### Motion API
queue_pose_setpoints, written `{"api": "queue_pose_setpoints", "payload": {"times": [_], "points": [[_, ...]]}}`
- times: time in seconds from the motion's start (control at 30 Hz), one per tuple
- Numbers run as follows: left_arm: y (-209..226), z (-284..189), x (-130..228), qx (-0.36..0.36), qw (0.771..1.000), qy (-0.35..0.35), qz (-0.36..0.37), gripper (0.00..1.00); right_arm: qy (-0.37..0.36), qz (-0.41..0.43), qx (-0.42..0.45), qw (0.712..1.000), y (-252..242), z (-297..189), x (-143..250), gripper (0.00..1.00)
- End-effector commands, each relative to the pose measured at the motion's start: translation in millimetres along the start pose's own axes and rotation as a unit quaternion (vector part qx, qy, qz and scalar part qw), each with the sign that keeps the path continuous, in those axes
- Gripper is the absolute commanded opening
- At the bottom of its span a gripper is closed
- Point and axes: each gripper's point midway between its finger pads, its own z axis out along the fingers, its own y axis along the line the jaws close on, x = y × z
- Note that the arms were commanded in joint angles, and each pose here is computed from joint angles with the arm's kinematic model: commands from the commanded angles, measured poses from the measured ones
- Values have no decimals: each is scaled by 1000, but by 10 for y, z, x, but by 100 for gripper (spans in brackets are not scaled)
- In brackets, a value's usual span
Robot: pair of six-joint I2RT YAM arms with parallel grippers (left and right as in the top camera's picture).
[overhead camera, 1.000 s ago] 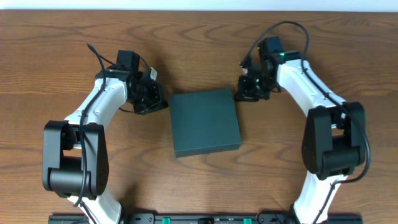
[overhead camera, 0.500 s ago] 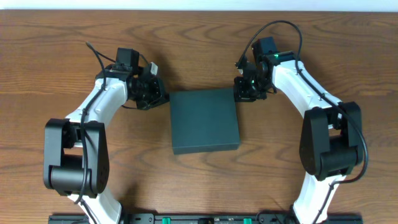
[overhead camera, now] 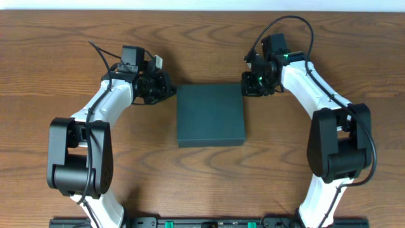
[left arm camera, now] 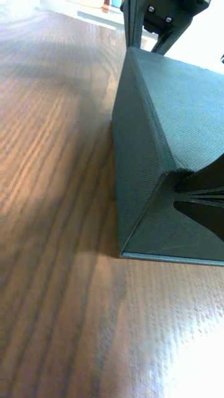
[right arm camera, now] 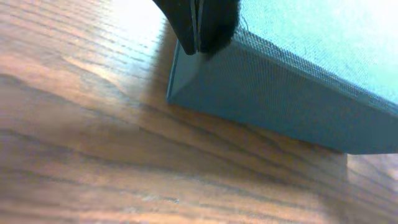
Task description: Pack container
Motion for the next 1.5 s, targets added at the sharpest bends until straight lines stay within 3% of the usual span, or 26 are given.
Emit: {"api": "queue_pose_setpoints", "payload": {"times": [0.0,0.63,1.47], "points": [[-291,103,149,54,998,33,3,6,-11,-9,-46,999,202,-85,-42,2],[-562,309,-72,80,996,41,21,6,-78,-4,-65,995,-8,-259,-387,1],[-519,306,-57,72,996,42,42,6,-2,-15,-86,996,392,-83,-7,1]]}}
